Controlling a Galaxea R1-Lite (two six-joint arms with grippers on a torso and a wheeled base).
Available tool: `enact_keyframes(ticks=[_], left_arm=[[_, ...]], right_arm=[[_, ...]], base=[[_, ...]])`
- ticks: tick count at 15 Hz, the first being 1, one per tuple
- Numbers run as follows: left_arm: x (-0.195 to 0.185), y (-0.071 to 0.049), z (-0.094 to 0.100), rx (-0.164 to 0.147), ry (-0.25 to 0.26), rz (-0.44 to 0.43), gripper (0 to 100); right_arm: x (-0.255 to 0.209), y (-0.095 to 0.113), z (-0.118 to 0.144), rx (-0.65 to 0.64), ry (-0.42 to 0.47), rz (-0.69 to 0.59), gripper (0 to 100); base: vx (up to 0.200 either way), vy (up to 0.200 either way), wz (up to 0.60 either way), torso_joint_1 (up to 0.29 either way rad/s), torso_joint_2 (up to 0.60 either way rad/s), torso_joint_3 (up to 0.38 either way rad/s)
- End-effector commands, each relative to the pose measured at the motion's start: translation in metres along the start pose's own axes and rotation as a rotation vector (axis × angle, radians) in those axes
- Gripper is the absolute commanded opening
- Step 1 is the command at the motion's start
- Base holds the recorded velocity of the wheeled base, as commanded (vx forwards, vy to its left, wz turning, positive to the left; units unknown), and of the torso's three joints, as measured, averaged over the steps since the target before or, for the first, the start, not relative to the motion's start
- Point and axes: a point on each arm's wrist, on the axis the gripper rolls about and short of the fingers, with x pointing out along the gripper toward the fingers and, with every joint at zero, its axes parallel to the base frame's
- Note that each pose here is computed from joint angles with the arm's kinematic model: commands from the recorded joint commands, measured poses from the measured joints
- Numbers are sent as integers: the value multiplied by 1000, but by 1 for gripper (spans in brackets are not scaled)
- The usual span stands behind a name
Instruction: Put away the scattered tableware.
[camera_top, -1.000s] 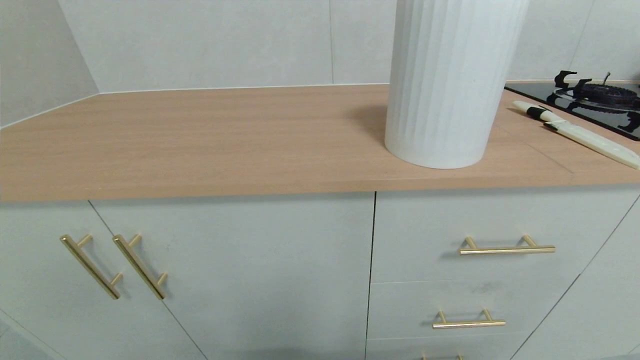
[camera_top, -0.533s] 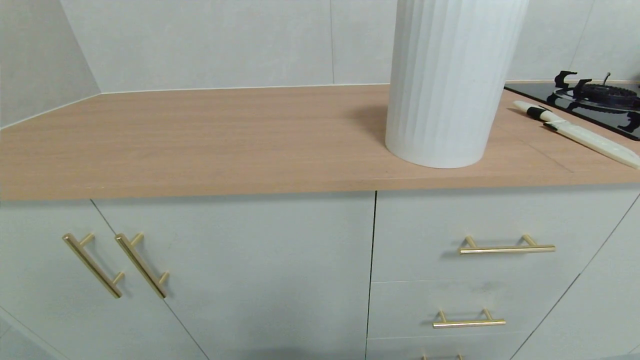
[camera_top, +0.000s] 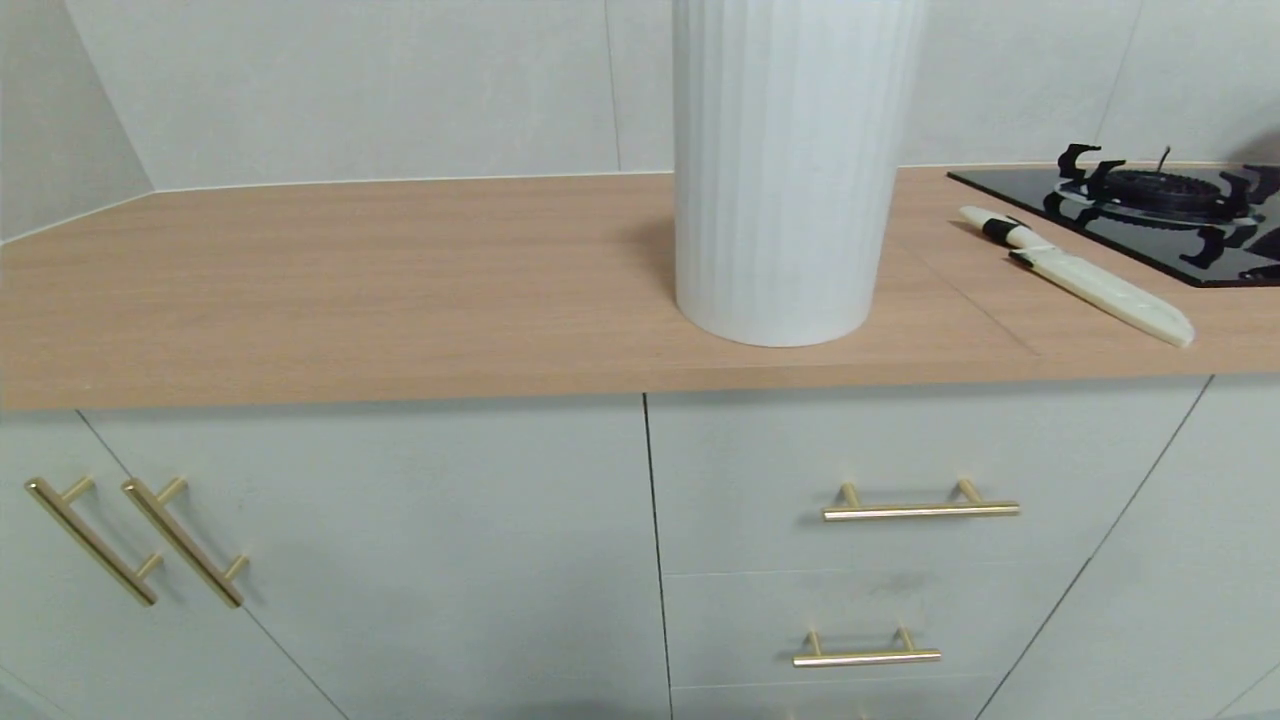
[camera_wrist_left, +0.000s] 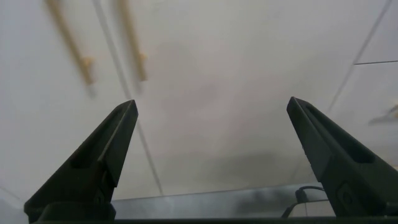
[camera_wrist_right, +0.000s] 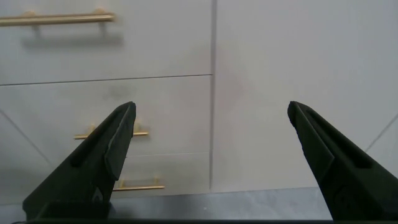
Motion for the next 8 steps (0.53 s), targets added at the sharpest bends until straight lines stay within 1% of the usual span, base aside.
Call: enact_keyframes(ticks=[1, 8], left_arm=[[0, 0, 0, 0, 0, -1, 100], [0, 0, 0, -2, 0, -1, 100]], right_arm=[[0, 0, 0, 1, 1, -1, 100], [0, 0, 0, -1, 1, -1, 100]], base=[[0, -200, 0, 2, 2, 2], [0, 0, 0, 0, 0, 0]])
